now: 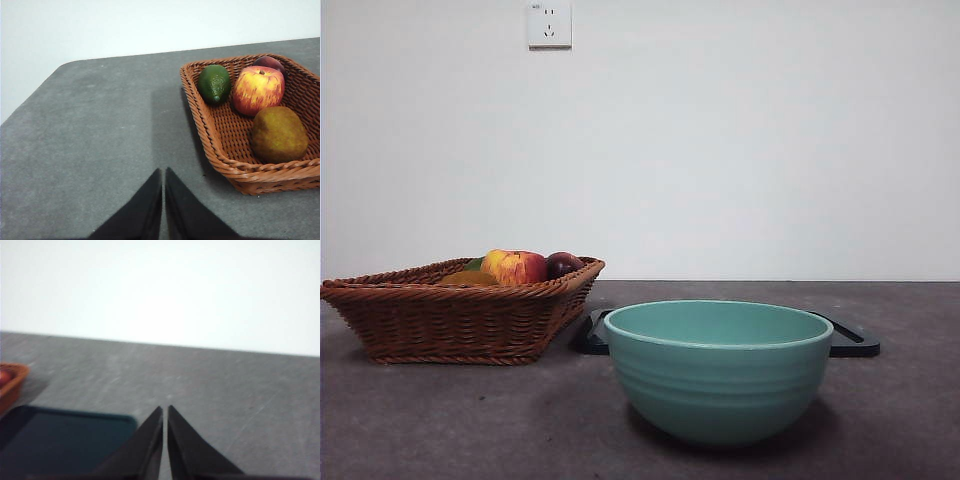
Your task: Pick up the wifruite, put it on the bowl, pick up the plate, put it on desk
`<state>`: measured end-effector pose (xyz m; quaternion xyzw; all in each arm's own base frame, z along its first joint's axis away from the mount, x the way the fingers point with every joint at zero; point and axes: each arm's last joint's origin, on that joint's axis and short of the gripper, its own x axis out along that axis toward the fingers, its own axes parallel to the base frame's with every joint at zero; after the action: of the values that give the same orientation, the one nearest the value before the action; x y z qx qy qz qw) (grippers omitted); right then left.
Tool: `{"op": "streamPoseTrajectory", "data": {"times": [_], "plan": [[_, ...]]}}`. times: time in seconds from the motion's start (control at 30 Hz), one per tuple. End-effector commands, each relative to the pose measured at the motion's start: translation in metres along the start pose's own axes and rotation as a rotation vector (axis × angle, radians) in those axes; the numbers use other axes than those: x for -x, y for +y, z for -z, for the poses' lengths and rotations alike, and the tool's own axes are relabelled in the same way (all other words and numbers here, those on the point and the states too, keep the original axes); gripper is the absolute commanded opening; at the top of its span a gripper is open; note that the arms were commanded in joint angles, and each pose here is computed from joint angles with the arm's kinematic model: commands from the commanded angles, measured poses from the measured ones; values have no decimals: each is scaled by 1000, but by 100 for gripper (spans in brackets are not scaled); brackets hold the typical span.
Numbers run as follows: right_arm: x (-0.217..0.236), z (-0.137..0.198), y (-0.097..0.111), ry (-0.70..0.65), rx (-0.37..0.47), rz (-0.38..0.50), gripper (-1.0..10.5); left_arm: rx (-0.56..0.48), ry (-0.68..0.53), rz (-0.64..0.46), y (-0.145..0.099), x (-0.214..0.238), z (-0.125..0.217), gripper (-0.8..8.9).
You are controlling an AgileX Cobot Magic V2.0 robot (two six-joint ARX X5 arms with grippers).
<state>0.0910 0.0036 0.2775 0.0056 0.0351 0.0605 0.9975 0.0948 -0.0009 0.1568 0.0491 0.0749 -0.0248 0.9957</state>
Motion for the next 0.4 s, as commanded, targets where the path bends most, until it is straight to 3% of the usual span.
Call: {"op": "streamPoseTrajectory", "data": {"times": [0.03,0.4], "plan": [[-2,21,-2,-68,15,22,6,8,27,-3,0,-2,7,9],[-10,93,-5,-75,-2,48,6,8,27,-2,0,-2,7,9]]}}
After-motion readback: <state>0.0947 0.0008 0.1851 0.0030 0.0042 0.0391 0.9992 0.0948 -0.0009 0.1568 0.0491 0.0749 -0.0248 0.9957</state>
